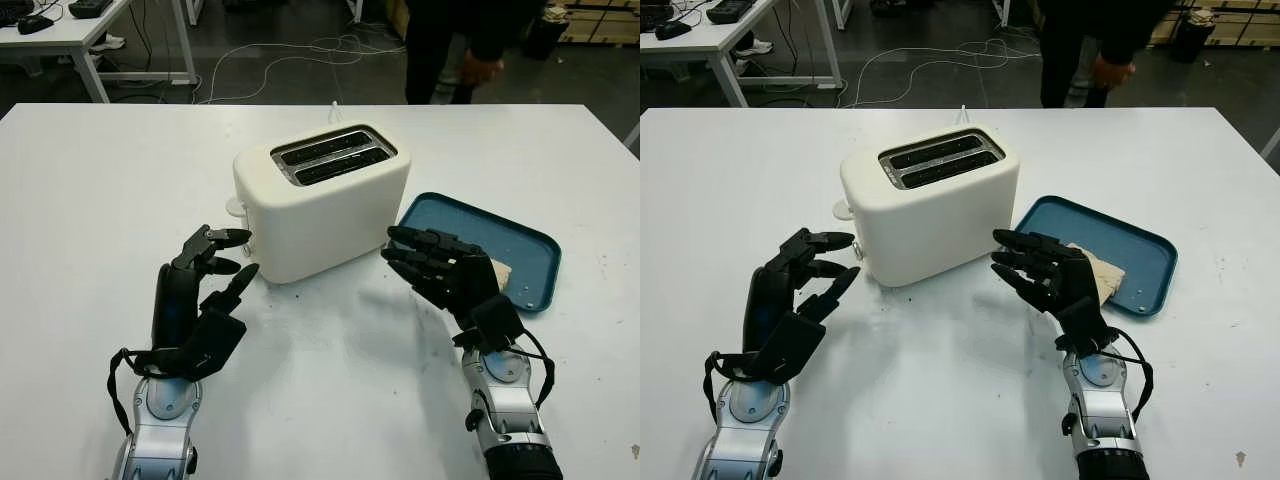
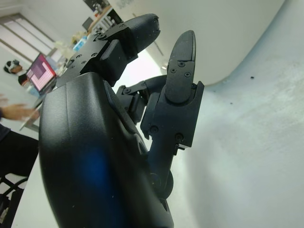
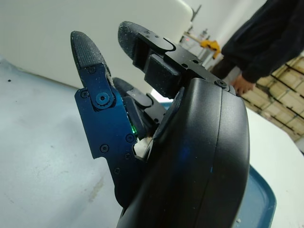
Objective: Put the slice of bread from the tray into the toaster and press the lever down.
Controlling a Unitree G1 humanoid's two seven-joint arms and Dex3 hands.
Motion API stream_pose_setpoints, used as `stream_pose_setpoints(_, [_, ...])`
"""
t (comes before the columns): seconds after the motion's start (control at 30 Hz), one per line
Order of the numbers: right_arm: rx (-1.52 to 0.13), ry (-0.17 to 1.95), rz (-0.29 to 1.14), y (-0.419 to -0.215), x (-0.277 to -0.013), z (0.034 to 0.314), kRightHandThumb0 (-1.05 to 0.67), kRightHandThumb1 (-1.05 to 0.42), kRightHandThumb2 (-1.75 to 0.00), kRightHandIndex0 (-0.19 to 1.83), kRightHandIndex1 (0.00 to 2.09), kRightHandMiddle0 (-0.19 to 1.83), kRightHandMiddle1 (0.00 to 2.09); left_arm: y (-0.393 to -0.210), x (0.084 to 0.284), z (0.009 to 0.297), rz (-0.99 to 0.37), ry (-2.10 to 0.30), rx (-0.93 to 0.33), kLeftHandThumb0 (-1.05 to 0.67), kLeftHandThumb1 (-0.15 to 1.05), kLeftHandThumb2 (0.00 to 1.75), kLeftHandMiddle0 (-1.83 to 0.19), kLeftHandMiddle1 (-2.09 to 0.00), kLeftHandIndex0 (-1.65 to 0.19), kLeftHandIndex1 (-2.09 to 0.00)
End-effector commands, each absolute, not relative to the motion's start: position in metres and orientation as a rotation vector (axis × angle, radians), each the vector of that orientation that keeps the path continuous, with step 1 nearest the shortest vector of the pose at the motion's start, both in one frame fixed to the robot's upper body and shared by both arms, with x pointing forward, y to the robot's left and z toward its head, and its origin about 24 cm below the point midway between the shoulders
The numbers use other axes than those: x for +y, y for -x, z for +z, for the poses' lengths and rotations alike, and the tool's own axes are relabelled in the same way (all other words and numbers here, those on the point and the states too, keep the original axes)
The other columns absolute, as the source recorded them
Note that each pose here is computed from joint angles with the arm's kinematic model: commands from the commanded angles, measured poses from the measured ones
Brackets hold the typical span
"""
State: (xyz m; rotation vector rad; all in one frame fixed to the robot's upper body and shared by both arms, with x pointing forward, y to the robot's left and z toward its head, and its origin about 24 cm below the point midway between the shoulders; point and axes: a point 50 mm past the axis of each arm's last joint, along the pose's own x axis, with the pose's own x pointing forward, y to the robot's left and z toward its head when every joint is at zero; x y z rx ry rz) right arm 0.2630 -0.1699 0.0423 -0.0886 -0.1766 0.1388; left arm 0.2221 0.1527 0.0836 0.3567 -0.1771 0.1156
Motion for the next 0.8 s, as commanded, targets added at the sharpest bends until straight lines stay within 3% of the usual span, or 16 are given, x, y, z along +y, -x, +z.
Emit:
stream_pose_setpoints(0.0, [-0.21,0.078,0.141,-0.266,-0.169,0.047,-0.53,-0.81,0.0,0.99,0.18,0.99,0.0,-0.222,0.151,0.084,0.116,-0.35,-0.191,-0.37,0.92,0.2,-0.53,-1.18,-0.56,-0.75])
stream_pose_setpoints(0.47, [-0.242,0.139,0.16,-0.259,-0.173,0.051,-0.52,-0.8,0.0,1.01,0.16,0.98,0.0,-0.222,0.149,0.081,0.105,-0.337,-0.188,-0.35,0.92,0.2,-0.51,-1.2,-0.57,-0.74])
stream_pose_setpoints(0.77, [-0.491,0.57,0.178,-0.233,-0.228,0.086,-0.58,-0.81,0.0,0.92,0.08,0.87,0.0,-0.224,0.149,0.083,0.097,-0.343,-0.196,-0.36,0.92,0.21,-0.52,-1.2,-0.57,-0.73])
